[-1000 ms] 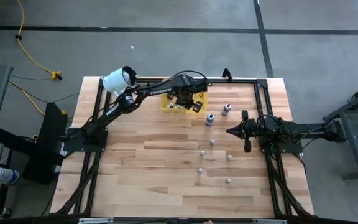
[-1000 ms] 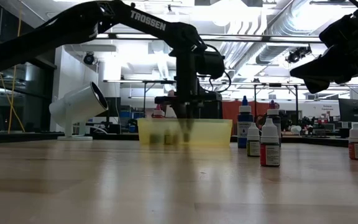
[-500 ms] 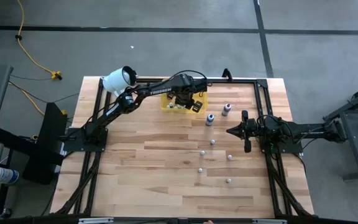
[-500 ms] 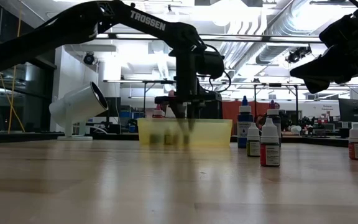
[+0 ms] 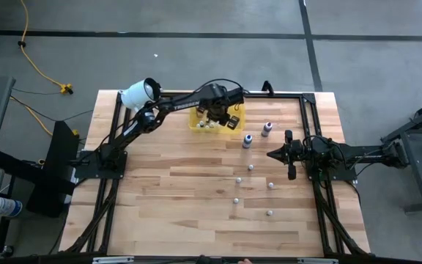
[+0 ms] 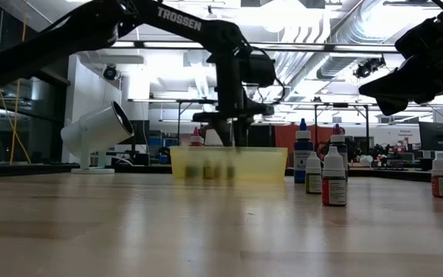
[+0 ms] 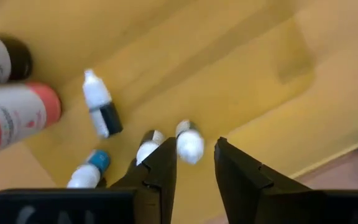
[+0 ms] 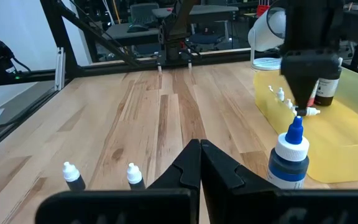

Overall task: Pick & Place food coloring
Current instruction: Put the large blue food coloring bottle into the yellow container

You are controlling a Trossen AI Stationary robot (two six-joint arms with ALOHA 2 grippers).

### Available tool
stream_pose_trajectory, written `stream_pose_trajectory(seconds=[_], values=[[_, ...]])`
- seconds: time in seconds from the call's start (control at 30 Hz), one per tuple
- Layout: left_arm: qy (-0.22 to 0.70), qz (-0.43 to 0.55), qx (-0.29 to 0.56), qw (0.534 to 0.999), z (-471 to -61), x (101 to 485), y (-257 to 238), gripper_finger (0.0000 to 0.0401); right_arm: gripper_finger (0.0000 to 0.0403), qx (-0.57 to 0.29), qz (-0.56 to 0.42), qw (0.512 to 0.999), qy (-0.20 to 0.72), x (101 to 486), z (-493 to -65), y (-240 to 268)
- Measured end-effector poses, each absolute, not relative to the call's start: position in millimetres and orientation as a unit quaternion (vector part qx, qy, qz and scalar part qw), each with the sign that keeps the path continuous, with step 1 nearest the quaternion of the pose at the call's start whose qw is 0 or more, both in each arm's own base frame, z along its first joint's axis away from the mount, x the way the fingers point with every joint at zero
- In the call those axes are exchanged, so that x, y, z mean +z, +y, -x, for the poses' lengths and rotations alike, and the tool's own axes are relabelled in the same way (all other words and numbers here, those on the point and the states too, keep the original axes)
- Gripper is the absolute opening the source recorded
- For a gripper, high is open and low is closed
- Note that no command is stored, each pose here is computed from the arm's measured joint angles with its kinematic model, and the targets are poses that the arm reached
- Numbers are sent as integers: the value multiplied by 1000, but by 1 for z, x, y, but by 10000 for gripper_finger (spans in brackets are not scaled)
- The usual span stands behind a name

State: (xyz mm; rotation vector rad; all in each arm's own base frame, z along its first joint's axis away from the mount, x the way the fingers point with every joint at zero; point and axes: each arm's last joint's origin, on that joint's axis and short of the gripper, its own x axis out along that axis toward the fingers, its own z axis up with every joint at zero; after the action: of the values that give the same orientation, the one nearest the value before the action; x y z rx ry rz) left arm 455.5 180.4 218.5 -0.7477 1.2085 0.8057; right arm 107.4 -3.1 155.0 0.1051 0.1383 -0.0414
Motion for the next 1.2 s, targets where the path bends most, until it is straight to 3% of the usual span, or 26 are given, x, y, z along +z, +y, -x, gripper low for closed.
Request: stream_pose_trajectory(seconds=[0.37, 0.77, 1.07, 1.2], values=[[480, 255, 302, 783, -454, 272, 174, 100, 0, -21, -52, 996, 69, 155, -107, -3], [398, 74, 247, 881, -448, 353, 105, 99, 0, -21, -53, 996, 68, 155, -107, -3], [378, 29, 179, 908, -451, 370, 50, 96, 0, -21, -53, 996, 69, 155, -107, -3], [383, 32, 150, 911, -450, 370, 47, 65, 0, -21, -52, 996, 69, 155, -107, -3]])
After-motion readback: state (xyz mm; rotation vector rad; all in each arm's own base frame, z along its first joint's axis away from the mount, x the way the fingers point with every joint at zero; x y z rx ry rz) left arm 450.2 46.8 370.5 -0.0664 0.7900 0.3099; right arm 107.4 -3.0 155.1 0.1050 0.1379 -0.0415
